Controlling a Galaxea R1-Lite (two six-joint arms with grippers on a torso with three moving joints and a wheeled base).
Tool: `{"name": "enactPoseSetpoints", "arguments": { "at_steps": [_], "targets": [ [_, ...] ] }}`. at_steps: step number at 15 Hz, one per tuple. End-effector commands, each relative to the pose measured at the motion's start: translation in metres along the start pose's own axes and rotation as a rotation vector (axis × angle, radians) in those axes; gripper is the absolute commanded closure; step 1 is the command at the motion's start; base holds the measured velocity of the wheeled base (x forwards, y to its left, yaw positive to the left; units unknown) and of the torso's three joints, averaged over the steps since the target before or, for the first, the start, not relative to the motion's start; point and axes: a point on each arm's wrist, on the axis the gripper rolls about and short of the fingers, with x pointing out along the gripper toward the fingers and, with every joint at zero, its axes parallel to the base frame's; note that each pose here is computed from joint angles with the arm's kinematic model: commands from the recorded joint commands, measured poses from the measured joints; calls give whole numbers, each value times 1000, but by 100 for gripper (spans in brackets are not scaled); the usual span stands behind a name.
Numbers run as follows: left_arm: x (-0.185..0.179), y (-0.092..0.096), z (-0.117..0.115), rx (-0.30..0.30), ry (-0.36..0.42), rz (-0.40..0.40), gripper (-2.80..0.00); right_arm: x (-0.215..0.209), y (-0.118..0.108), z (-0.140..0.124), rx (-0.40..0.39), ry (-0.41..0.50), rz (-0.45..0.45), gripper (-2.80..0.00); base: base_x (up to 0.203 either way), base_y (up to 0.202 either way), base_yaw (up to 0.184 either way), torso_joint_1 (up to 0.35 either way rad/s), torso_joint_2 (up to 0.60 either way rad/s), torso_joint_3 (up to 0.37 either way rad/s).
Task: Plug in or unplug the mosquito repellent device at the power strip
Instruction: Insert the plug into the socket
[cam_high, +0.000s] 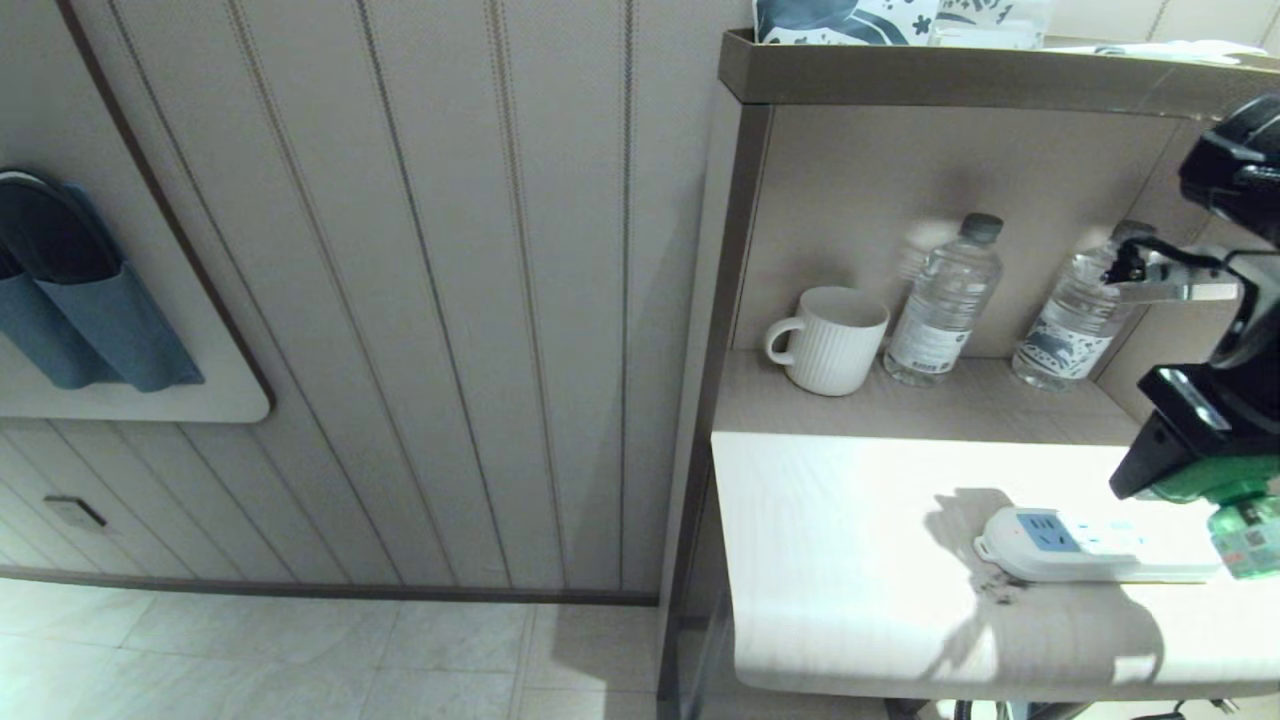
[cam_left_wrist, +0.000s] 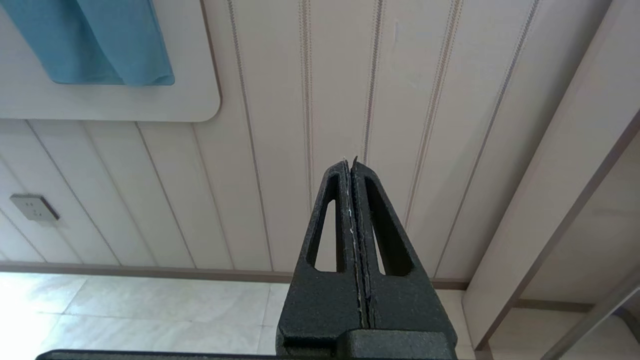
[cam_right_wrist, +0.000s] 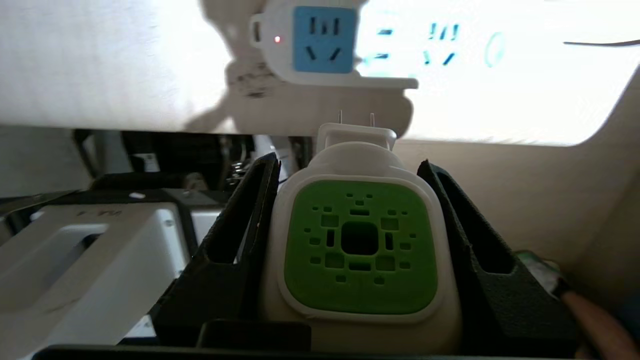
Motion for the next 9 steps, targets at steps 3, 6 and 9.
{"name": "enactPoseSetpoints", "arguments": {
  "at_steps": [3,6,9],
  "targets": [
    [0,0,0,0,-1,0,0,23,9,13,3,84,-36,0,0,0,0,0,0,0],
    [0,0,0,0,-1,0,0,38,13,26,11,103,-43,0,0,0,0,0,0,0],
    [0,0,0,0,-1,0,0,31,10,26,23,45,-42,0,0,0,0,0,0,0]
  ]
}}
